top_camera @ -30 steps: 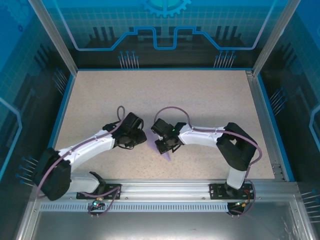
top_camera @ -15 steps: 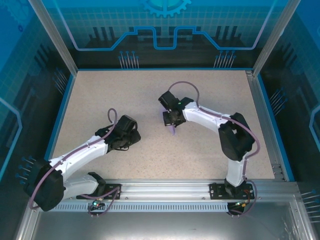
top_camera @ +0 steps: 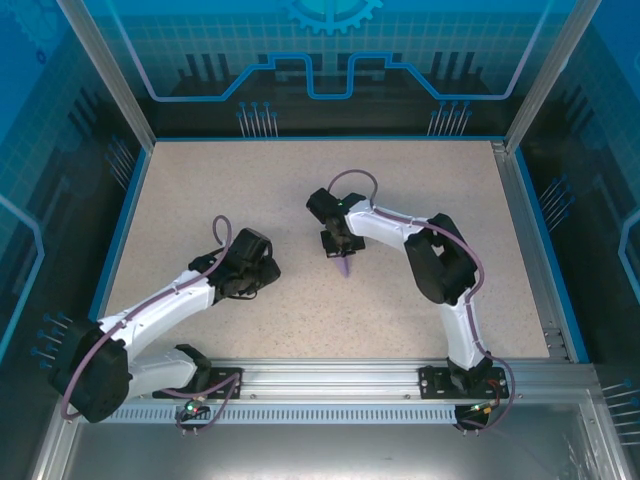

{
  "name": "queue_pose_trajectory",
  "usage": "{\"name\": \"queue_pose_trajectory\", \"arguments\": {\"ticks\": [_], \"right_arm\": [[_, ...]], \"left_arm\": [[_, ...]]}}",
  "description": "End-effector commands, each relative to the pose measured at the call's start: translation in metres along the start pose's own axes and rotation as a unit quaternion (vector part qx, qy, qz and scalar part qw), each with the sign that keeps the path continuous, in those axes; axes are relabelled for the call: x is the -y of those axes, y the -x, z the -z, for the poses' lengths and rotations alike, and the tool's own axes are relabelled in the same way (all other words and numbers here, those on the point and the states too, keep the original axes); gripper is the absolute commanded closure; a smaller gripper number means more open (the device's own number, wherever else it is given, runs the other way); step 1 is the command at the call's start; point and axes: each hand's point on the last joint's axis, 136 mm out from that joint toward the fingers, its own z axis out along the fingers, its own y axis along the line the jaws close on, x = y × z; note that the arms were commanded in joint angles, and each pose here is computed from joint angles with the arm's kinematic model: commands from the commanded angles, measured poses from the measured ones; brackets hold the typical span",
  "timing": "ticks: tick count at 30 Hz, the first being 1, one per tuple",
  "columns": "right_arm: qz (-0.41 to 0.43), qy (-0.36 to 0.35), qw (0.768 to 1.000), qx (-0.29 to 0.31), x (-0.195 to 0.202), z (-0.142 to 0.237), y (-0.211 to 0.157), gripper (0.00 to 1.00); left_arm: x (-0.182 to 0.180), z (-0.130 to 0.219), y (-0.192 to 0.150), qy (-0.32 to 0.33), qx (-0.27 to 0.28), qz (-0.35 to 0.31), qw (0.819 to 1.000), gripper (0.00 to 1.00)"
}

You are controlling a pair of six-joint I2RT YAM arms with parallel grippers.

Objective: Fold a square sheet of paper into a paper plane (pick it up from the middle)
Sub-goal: Move the paper plane to the center of the table.

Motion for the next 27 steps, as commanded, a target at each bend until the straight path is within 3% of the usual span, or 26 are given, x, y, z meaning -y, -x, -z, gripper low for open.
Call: {"name": "queue_pose_trajectory", "arguments": {"ticks": [1, 4, 10, 22, 27], "right_arm": [[-0.01, -0.018, 1.0, -0.021, 0.005, -0.013, -0.007, 0.85], [-0.012, -0.022, 0.999, -0.028, 0.007, -0.019, -0.012, 0.83], [-0.022, -0.023, 0.999, -0.038, 0.01, -0.027, -0.021, 0.66], [-0.034, 0.008, 0.997, -0.068, 0.009, -0.056, -0.042, 0.61], [-0.03, 0.012, 0.999, -0.044, 0.009, -0.033, -0.028, 0.61]], "left_arm": [[-0.004, -0.007, -0.004, 0.006, -0.013, 0.001, 1.0, 0.56], [-0.004, -0.009, -0.005, 0.006, -0.018, 0.0, 1.0, 0.56], [-0.002, -0.01, -0.004, 0.005, -0.021, -0.003, 1.0, 0.56], [0.001, -0.013, -0.006, 0.004, -0.029, -0.006, 1.0, 0.56], [0.001, -0.011, -0.005, 0.003, -0.028, -0.006, 1.0, 0.56]]}}
